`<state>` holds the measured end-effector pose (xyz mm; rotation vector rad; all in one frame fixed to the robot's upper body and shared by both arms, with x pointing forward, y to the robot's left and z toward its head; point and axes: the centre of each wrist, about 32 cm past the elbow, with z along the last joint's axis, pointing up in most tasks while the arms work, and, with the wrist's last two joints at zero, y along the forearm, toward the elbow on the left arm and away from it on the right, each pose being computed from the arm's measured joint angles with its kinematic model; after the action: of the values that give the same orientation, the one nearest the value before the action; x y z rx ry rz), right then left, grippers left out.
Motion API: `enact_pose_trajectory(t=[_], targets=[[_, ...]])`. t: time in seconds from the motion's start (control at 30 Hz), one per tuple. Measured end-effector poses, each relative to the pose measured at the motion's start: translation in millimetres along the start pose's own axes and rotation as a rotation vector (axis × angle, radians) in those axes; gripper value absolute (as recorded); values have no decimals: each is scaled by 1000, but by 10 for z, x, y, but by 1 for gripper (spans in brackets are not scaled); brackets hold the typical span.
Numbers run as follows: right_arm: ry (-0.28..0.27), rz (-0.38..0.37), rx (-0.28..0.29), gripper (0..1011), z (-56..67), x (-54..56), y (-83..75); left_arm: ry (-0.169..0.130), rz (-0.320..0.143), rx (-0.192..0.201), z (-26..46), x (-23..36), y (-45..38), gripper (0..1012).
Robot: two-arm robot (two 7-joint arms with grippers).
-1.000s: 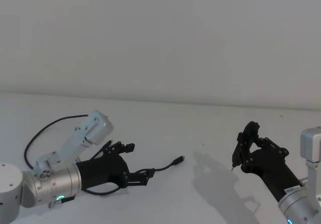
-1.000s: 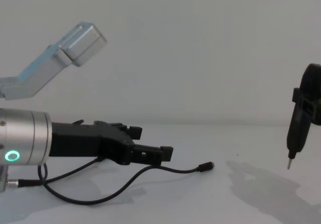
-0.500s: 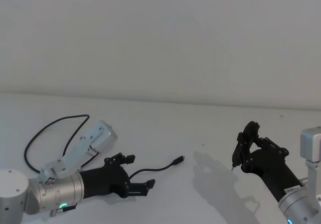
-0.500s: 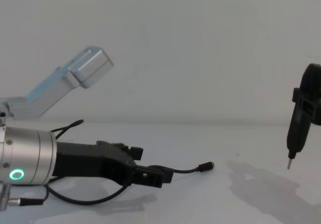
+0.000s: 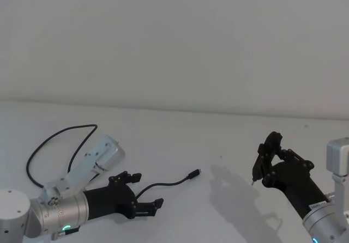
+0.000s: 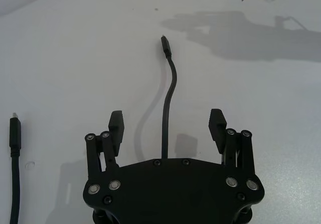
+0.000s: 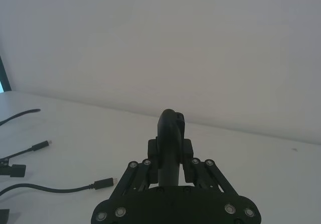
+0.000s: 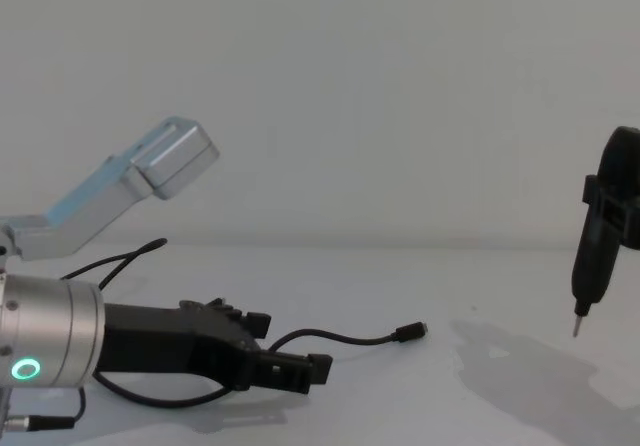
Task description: Pick up the data cable with the one hand.
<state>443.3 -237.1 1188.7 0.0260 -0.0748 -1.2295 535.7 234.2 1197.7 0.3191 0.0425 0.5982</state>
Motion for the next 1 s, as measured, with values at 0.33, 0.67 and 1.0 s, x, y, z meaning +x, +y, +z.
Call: enact_pose_trajectory(t=[0.33,0.67,1.0], targets=[[0,0,0,275,0,0,0,5,10,7,-25,1,7,777],[6,14,3,274,10,2,51,6,14,10,-34,1,9,483],[24,63,12,274,24,-59,261,8,16,11,-40,1,10,150]])
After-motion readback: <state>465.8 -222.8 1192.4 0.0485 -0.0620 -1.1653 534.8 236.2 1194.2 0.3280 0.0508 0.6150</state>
